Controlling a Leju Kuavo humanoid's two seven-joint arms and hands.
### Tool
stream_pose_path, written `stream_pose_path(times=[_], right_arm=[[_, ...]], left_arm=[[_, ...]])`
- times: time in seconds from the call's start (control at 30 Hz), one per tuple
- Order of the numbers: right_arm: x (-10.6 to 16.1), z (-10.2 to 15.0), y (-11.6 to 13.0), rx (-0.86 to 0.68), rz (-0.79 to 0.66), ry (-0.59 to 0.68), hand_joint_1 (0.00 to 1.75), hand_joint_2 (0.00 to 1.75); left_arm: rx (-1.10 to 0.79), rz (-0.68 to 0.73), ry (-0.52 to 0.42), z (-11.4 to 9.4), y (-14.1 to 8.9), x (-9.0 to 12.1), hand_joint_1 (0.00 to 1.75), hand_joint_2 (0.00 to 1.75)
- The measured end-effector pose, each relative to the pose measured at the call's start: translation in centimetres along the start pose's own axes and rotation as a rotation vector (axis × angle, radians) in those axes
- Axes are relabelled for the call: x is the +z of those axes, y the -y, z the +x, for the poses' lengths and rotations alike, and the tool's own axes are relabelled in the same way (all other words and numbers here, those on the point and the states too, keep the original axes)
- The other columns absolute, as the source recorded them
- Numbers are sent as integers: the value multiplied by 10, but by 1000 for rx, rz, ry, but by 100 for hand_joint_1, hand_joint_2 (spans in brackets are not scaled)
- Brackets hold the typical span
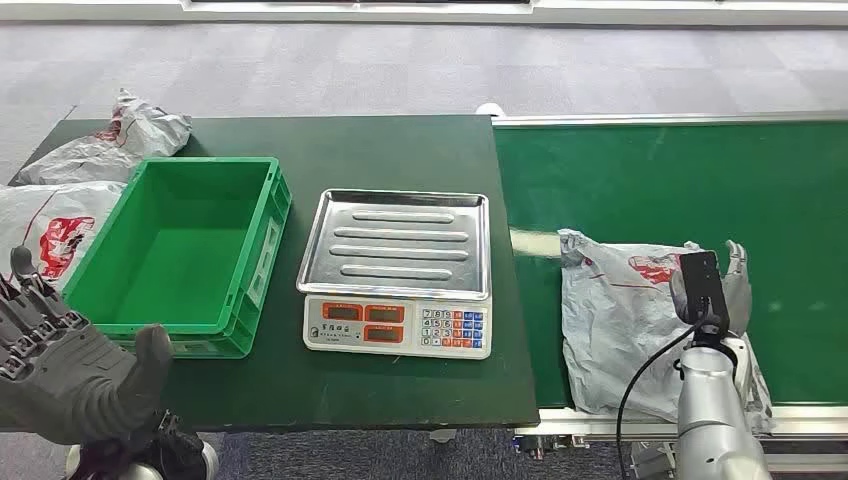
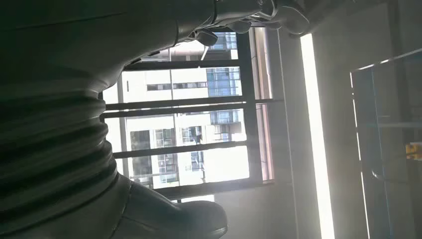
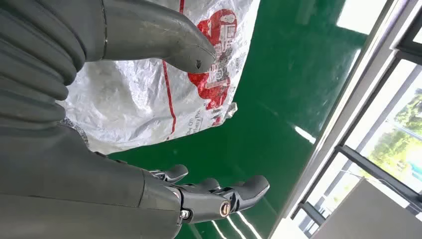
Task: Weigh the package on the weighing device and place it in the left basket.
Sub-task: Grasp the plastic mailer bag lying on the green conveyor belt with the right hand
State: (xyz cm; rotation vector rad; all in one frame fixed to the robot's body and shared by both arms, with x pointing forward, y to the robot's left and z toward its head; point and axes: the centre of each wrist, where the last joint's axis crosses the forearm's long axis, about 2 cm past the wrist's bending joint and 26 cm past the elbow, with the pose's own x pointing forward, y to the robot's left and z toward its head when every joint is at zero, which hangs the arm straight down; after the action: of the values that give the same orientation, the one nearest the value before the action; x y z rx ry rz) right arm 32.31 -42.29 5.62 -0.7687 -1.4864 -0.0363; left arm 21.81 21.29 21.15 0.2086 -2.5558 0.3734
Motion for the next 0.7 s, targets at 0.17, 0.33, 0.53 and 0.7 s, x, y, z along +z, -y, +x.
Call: stream_pose_path(times=[0.17,0.33,0.53,0.7], right_arm=[[4,1,1,72,-42,-7,0,175],[15,-3,2,264,-157,-66,0,175],[46,-11,-25,392,4,-177,0,175],[80,-16,-62,362,297,-251,0,175]], left_arm=[[3,-3,0,0,0,0,0,175],[8,-11,-3,0,0,1,0,175],[4,-18,-9,-1,0,3,0,175],[17,-42,-13,-3,2,3,0,175]])
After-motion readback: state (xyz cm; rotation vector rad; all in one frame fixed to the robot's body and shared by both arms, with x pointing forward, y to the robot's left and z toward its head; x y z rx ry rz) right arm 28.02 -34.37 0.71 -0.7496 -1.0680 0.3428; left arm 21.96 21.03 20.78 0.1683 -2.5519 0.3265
